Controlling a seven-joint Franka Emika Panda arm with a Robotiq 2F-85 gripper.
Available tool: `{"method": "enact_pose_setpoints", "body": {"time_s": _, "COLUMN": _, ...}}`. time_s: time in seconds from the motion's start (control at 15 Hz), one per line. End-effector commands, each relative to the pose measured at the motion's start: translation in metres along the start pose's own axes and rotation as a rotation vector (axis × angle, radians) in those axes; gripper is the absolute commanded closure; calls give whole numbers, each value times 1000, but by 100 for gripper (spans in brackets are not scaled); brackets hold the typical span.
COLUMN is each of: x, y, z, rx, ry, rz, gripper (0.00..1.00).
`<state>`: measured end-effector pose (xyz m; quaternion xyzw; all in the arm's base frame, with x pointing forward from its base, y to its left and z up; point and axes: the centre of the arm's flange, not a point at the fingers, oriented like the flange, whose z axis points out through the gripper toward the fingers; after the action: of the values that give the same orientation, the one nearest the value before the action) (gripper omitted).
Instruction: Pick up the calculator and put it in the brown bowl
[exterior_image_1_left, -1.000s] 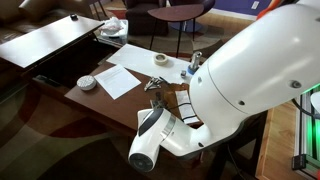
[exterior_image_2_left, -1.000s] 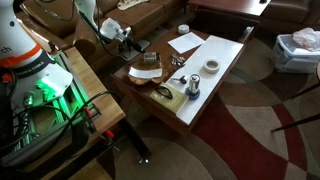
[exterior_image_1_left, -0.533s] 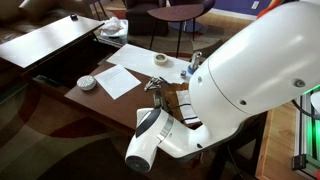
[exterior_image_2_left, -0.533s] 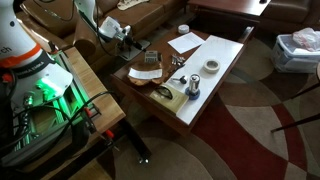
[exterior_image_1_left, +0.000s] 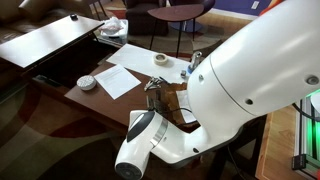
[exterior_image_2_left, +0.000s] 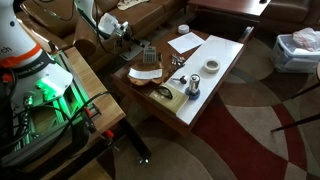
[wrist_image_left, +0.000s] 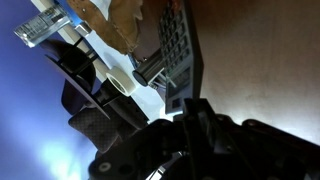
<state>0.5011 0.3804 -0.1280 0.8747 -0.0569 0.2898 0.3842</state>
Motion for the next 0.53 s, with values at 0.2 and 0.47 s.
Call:
{"method": "enact_pose_setpoints", "body": {"time_s": 0.2, "x": 17, "y": -16, "z": -24, "rx": -71, "ry": 183, "rz": -134, "gripper": 98}}
{"method": "enact_pose_setpoints", "body": {"time_s": 0.47, "x": 25, "y": -11, "z": -35, "rx": -173, "ry": 279, "rz": -277, "gripper": 98}}
